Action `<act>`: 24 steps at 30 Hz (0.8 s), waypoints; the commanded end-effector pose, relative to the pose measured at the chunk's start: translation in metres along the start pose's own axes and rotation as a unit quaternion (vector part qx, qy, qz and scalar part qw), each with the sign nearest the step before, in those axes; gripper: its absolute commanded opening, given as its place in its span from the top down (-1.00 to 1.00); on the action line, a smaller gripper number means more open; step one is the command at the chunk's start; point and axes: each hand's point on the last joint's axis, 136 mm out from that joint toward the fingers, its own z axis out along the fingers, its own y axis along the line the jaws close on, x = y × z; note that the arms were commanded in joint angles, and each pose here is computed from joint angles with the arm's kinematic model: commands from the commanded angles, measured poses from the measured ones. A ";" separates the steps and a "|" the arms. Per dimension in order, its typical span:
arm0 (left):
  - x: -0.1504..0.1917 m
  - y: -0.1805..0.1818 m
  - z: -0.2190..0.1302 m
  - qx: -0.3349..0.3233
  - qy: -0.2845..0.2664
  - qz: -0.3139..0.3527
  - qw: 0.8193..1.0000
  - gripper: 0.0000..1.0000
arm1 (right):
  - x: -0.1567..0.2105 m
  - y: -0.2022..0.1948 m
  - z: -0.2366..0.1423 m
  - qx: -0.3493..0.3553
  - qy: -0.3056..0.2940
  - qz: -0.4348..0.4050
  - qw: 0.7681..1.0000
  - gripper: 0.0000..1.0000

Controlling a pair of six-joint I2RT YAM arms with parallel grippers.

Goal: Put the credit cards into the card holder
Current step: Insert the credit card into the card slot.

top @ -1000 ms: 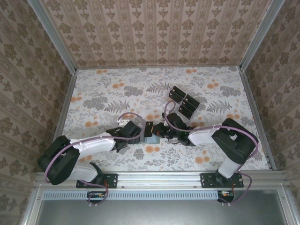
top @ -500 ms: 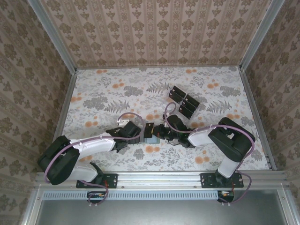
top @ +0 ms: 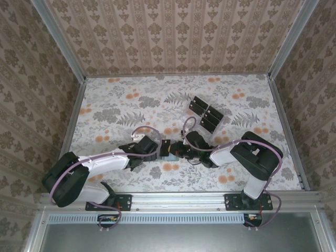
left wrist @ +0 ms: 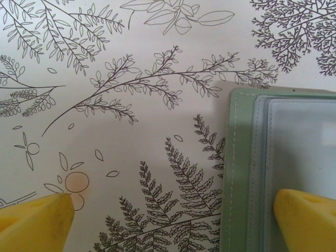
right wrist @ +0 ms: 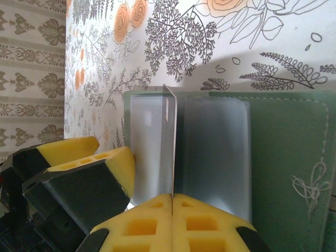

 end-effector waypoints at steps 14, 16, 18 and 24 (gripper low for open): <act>0.021 0.018 0.003 -0.030 0.028 0.019 0.999 -1.00 | 0.020 -0.018 0.001 0.014 0.033 0.015 0.999 1.00; 0.021 0.018 0.003 -0.030 0.029 0.019 0.999 -1.00 | 0.021 -0.018 0.002 0.013 0.037 0.017 0.999 1.00; 0.021 0.018 0.003 -0.030 0.028 0.019 0.999 -1.00 | 0.023 -0.018 0.003 0.014 0.044 0.018 0.999 1.00; 0.021 0.017 0.003 -0.030 0.028 0.019 0.999 -0.99 | 0.027 -0.019 0.007 0.016 0.057 0.023 0.998 1.00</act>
